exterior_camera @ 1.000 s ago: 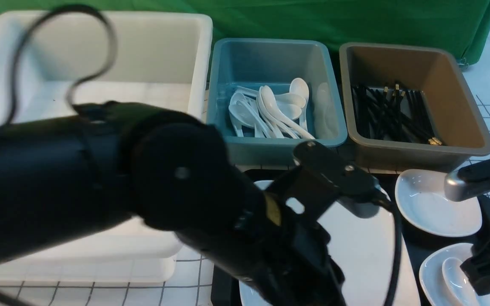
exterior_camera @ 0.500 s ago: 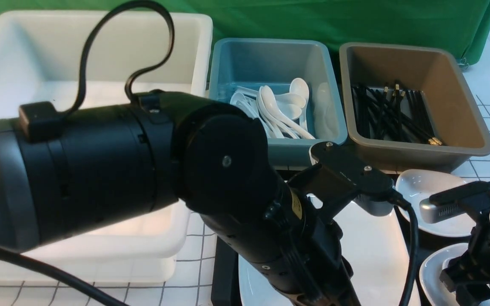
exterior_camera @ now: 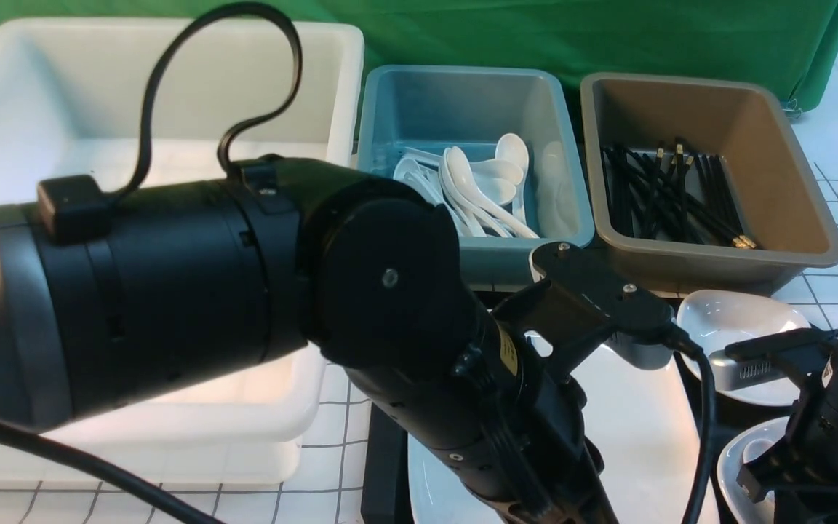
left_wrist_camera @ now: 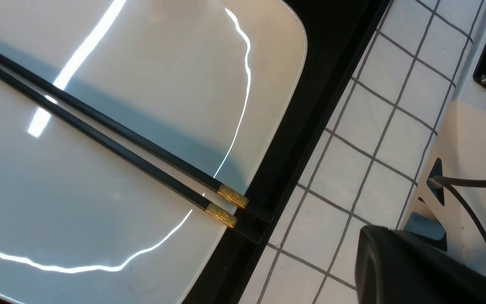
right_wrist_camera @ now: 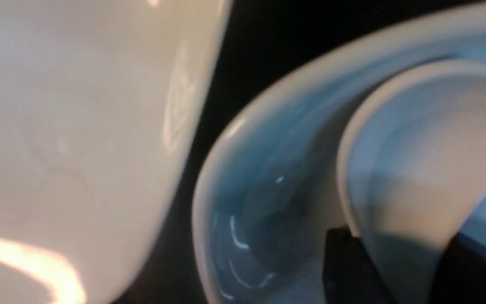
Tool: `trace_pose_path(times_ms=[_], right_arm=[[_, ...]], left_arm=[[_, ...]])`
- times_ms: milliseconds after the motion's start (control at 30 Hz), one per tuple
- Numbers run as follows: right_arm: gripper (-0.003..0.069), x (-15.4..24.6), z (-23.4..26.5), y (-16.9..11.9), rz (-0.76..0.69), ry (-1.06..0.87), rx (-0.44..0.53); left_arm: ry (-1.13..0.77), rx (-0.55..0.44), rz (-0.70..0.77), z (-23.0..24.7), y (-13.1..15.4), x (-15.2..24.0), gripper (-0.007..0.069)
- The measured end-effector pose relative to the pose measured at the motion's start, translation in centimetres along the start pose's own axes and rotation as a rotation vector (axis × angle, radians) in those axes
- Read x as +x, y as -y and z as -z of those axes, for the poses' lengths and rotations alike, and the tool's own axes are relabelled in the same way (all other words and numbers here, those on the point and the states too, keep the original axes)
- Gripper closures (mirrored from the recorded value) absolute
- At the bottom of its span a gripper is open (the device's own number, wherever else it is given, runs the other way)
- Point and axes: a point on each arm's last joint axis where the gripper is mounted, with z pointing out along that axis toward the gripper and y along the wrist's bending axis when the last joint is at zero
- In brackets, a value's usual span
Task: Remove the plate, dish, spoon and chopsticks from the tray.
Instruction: Use the right arm to grab a soup spoon from the plate, then use the right arm to put the soup spoon into the small storage box in the middle
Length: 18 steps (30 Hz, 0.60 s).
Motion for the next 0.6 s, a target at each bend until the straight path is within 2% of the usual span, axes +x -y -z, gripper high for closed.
trace_pose_path(times_ms=[200, 367, 500, 600], right_arm=[[0.0421, 0.1, 0.4, -0.3, -0.005, 0.024, -0.025], [0.0421, 0.7, 3.1, -1.0, -0.006, 0.149, -0.086], [0.0421, 0.6, 7.2, -1.4, -0.002, 0.308, -0.121], [0.0421, -1.1, 11.8, -2.0, 0.016, 0.484, -0.19]], left_arm=[[0.009, -0.002, 0.0, 0.0, 0.0, -0.1, 0.0629], [0.075, -0.021, 0.032, 1.1, -0.8, -1.0, 0.0629], [0.196, -0.072, 0.088, 4.3, -3.3, -2.7, 0.0629], [0.287, -0.131, 0.149, 7.0, -6.1, -3.8, 0.0629]])
